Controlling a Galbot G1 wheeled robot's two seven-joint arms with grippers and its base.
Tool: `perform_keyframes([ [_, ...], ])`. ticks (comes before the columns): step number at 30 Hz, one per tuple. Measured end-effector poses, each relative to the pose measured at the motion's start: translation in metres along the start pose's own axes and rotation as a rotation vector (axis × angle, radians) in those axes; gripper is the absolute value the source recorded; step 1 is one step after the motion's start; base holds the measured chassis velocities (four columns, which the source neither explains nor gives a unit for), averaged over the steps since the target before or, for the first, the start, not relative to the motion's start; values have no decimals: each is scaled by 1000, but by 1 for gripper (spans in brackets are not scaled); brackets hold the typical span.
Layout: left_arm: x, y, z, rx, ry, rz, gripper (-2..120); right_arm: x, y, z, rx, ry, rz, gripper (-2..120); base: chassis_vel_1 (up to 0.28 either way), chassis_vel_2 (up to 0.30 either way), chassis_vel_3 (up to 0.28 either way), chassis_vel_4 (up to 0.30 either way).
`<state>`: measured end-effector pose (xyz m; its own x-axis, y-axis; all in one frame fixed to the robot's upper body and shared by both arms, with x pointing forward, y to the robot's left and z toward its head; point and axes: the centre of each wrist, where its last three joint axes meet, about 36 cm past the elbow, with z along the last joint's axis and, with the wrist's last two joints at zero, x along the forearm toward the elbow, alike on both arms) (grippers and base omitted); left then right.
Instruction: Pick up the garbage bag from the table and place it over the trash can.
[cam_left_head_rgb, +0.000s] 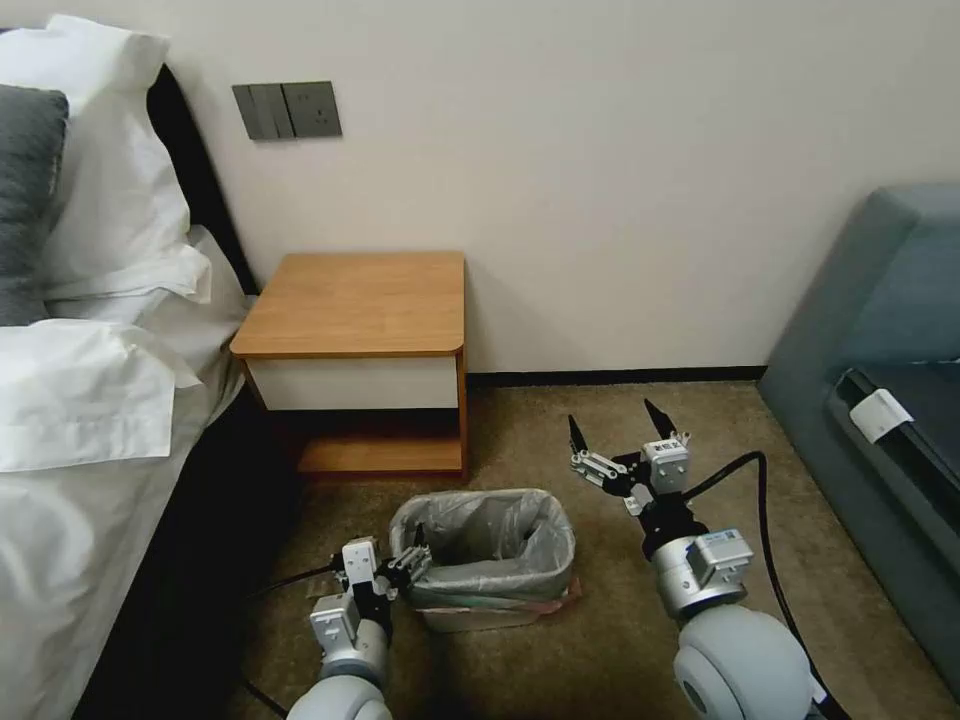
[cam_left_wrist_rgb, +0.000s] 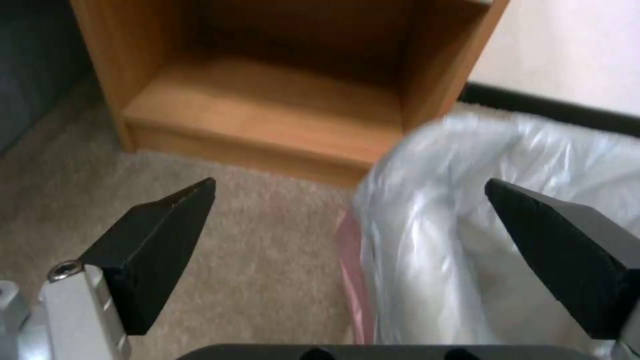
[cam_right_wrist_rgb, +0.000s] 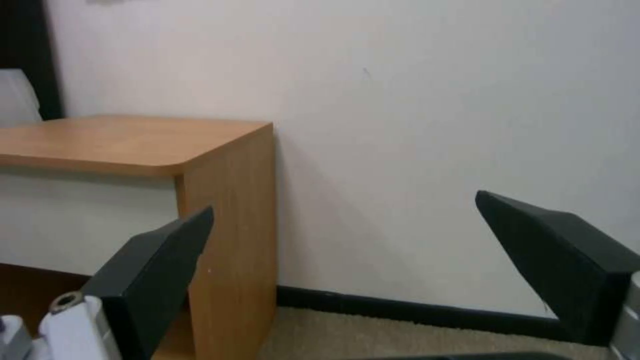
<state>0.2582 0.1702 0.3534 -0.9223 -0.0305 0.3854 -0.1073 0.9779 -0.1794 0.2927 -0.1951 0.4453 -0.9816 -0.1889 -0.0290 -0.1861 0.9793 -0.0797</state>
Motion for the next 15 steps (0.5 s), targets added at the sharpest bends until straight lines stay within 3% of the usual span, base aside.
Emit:
perform_keyframes([
  [2, 1, 1, -3, -1, -20, 3, 100, 0, -1, -1, -2, -2, 4, 100, 0, 0, 0, 0],
  [6, 0, 22, -11, -38, -199, 46, 100, 5, -8, 5, -20, 5, 44, 100, 0, 0, 0, 0],
  [7, 0, 22, -11, -38, -199, 46, 100, 5, -8, 5, -20, 5, 44, 100, 0, 0, 0, 0],
  [9, -2, 44, -16, -86, -304, 36, 100, 11, -21, 17, -19, -2, 65, 100, 0, 0, 0, 0],
  [10, -2, 44, -16, -86, -304, 36, 100, 11, -21, 17, -19, -2, 65, 100, 0, 0, 0, 0],
  [12, 2, 69, -30, -126, -380, 9, 100, 23, -39, 32, -8, -17, 65, 100, 0, 0, 0, 0],
  [15, 10, 76, -44, -121, -414, -1, 100, 32, -49, 39, -6, -30, 70, 100, 0, 0, 0, 0],
])
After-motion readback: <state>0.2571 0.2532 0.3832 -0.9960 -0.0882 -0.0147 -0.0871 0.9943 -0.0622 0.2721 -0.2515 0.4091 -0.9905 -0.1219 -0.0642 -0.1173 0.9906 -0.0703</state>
